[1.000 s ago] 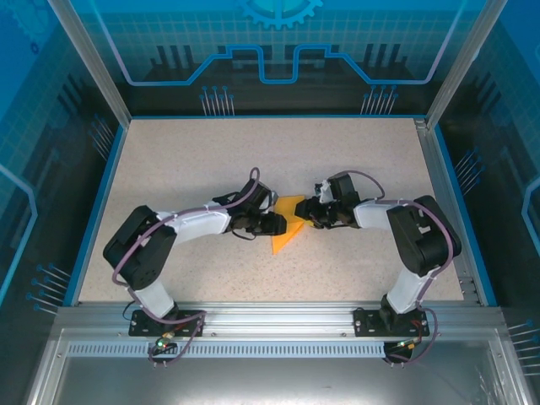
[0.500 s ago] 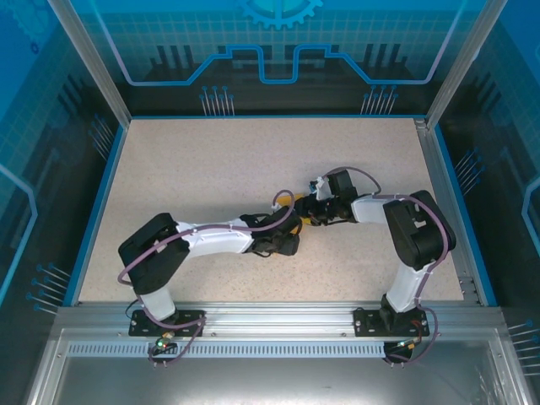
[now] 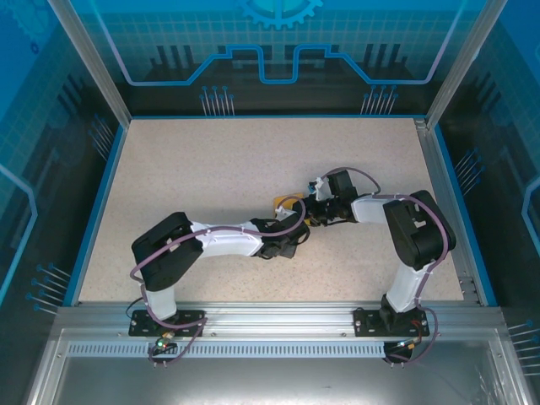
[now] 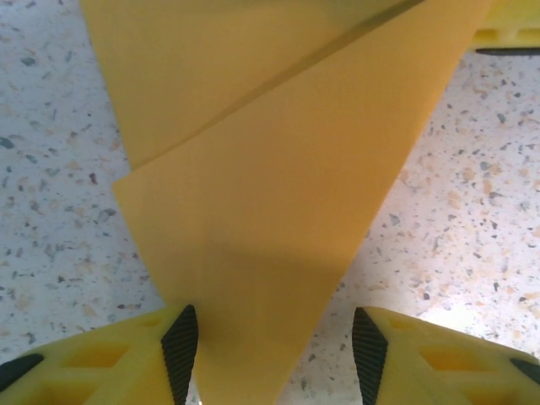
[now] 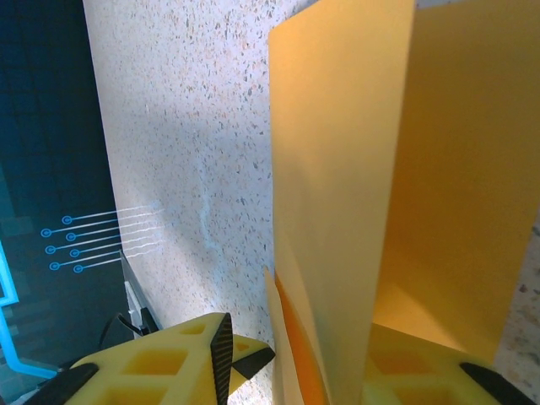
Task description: Fold a paper plane with a square sheet of paper (pick it up from the middle)
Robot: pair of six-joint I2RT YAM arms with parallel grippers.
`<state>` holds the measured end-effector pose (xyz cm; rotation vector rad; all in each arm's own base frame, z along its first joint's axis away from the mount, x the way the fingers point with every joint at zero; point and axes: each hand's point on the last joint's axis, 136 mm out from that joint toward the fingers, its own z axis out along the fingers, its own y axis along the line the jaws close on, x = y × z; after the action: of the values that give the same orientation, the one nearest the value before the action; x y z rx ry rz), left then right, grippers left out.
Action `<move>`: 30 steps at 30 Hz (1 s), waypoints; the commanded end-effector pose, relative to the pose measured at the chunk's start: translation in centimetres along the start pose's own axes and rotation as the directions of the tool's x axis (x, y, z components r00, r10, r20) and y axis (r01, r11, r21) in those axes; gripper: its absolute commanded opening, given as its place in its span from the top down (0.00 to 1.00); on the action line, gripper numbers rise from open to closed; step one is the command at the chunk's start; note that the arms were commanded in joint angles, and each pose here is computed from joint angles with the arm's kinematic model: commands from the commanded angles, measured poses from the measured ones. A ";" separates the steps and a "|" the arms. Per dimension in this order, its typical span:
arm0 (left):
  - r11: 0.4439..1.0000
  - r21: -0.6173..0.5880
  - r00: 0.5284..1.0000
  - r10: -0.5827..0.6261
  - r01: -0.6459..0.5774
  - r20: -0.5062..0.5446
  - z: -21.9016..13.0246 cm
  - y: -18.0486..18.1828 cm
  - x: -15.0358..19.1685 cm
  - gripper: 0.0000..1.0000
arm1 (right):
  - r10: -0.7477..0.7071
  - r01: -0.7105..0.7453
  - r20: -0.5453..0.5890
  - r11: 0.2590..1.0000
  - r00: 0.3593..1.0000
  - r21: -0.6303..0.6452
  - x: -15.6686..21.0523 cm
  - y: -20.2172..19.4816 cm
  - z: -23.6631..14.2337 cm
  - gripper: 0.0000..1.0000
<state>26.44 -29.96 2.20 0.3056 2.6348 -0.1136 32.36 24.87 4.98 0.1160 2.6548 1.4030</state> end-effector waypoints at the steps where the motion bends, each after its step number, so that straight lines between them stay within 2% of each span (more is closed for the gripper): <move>1: 0.999 -0.043 1.000 0.016 -0.015 0.019 -0.1 0.3 -0.6 0.46 | -0.014 0.014 0.003 0.999 1.000 -0.030 -0.4 1.3 -0.8 0.66; 19: 0.999 -0.024 0.999 0.033 -0.032 0.024 0.0 -0.1 -0.4 0.62 | -0.004 0.004 -0.002 1.000 1.000 -0.023 -0.4 1.0 -0.5 0.67; 30: 0.998 -0.047 0.999 0.046 -0.045 0.028 0.0 0.3 -0.4 0.63 | -0.005 0.005 -0.005 1.000 1.000 -0.020 -0.4 1.1 -0.4 0.70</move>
<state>26.53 -29.67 2.26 0.3130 2.6213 -0.0819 32.29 24.84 4.91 0.1204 2.6612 1.4014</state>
